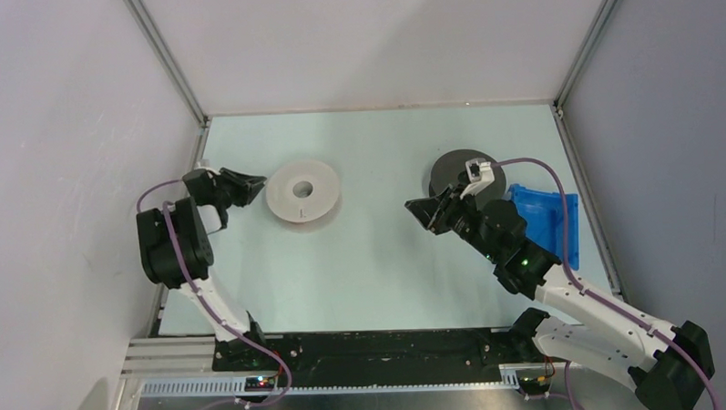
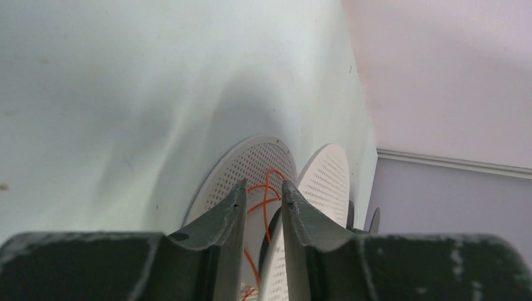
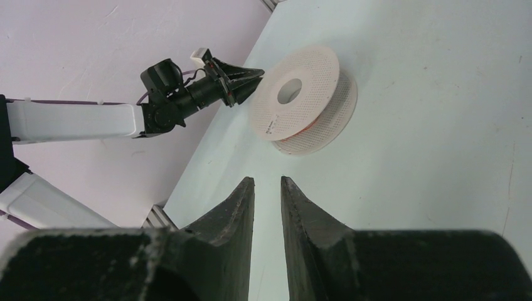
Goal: Wrap the cables
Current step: Place the cable reel at the center of the board.
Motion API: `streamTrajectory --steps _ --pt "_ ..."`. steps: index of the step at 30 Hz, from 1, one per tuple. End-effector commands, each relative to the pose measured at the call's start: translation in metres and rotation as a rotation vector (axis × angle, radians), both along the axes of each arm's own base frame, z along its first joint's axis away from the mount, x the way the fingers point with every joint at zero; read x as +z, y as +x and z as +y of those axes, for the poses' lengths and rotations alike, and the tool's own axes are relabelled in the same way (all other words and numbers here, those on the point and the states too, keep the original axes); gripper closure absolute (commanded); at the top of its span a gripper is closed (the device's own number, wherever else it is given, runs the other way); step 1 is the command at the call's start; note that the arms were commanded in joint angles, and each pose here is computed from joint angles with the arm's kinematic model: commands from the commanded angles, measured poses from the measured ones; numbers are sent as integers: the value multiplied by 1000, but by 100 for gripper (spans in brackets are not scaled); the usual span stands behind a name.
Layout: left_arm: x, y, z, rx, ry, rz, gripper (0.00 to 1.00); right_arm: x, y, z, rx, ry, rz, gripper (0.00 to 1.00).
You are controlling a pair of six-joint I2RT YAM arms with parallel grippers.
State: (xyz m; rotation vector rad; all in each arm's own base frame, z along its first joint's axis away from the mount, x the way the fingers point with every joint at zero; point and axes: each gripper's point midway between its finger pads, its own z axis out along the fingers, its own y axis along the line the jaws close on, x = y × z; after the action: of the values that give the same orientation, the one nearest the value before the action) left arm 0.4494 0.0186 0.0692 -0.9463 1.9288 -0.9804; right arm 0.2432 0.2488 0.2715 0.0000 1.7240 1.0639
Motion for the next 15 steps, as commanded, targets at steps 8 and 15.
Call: streamTrajectory --steps 8,15 --pt "52 8 42 35 163 -42 70 -31 12 -29 -132 -71 102 73" --pt "139 -35 6 -28 384 -113 65 -49 21 -82 -307 -159 154 72"
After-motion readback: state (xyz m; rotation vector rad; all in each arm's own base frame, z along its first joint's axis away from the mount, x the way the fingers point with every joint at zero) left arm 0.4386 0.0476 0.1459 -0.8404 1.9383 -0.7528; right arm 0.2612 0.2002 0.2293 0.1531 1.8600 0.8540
